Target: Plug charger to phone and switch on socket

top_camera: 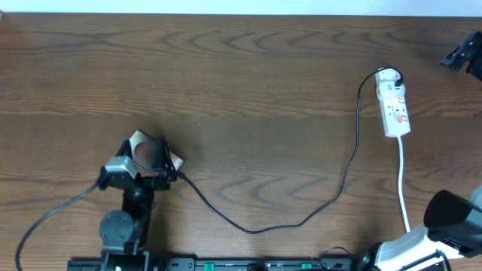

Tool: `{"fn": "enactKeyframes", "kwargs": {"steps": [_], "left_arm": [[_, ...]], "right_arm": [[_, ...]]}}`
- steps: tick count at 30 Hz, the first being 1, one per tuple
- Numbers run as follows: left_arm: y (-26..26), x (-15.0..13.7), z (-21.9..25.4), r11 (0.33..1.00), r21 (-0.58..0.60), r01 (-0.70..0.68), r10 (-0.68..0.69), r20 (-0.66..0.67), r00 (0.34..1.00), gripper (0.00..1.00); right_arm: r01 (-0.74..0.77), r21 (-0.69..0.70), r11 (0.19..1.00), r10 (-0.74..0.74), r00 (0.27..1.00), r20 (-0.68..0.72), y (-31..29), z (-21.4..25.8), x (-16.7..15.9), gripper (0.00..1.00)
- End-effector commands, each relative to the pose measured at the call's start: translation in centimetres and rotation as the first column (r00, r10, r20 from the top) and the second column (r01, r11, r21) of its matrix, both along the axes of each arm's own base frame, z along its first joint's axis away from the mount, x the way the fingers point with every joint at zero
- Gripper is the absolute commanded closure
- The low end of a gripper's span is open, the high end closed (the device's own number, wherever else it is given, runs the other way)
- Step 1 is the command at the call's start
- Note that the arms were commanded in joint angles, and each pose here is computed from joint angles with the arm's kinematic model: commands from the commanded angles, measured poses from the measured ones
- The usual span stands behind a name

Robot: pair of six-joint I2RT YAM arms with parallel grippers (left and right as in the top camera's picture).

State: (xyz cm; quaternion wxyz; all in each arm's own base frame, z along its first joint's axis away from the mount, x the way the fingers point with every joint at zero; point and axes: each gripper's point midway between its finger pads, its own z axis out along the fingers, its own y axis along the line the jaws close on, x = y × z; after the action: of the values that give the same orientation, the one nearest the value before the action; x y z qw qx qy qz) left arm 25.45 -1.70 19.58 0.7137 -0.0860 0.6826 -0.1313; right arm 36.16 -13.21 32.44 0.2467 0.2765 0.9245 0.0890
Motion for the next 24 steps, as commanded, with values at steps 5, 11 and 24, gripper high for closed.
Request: {"fn": "enactKeyframes", "kwargs": {"steps": [5,11,24], "left_arm": [[0.9,-0.8,-3.0,0.998,0.045,-0.038,0.042,-0.087,0.995,0.16],[2.4,-1.1,-5.9,0.992,0.085,-0.089,0.104,-0.203,0.974,0.15],[2.7,-1.1,-5.9,0.986,0.137,-0.097,0.123,-0.2,0.972,0.16]], "right_arm": [[0.007,0.002,1.0,-0.007,1.0,0.009,0.3,0.4,-0.1,0.01],[0.007,0.002,1.0,-0.007,1.0,0.009,0.3,0.4,-0.1,0.01],[0.007,0.002,1.0,-0.007,1.0,0.009,0.3,0.4,-0.1,0.01]]}}
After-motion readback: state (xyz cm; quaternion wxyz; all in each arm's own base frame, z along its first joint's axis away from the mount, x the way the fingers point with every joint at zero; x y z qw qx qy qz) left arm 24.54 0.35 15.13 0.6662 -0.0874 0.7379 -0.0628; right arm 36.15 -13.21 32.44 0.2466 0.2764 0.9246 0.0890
